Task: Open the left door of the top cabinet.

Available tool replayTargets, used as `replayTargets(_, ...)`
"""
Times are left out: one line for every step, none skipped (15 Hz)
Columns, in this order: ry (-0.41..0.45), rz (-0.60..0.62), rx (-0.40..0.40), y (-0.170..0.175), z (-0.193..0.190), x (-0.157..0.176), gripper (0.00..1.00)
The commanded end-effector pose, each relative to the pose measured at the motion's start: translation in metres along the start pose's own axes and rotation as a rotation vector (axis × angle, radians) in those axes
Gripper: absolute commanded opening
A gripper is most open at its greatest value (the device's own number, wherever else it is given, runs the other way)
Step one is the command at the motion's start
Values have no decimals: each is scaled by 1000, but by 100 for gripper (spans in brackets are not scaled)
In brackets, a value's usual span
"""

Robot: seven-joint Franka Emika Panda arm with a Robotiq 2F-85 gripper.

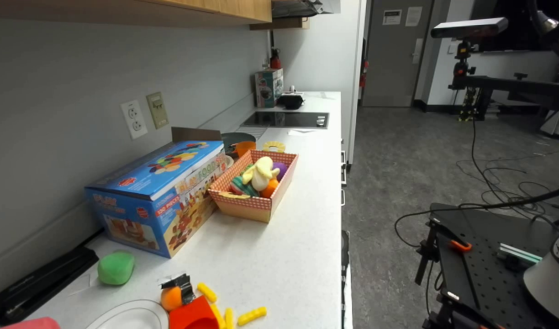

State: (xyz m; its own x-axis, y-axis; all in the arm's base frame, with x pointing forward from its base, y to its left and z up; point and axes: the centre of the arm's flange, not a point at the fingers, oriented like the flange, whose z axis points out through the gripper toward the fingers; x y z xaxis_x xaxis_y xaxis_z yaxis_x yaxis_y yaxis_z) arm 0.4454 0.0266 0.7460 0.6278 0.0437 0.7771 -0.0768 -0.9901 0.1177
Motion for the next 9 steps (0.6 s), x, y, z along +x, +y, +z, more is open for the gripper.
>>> replayTargets(50,-2,-8,14,30,18,100)
replayTargets(54,2,-8,18,39,20,100)
replayTargets(58,2,-6,21,49,23,100)
replayTargets(57,1,-4,23,57,26,100)
replayTargets(55,10,-2,24,62,29,100)
replayTargets(54,14,1,25,66,30,100)
replayTargets(33,26,5,22,59,12,100)
replayTargets(32,28,5,23,64,14,100)
replayTargets(31,29,5,23,67,16,100)
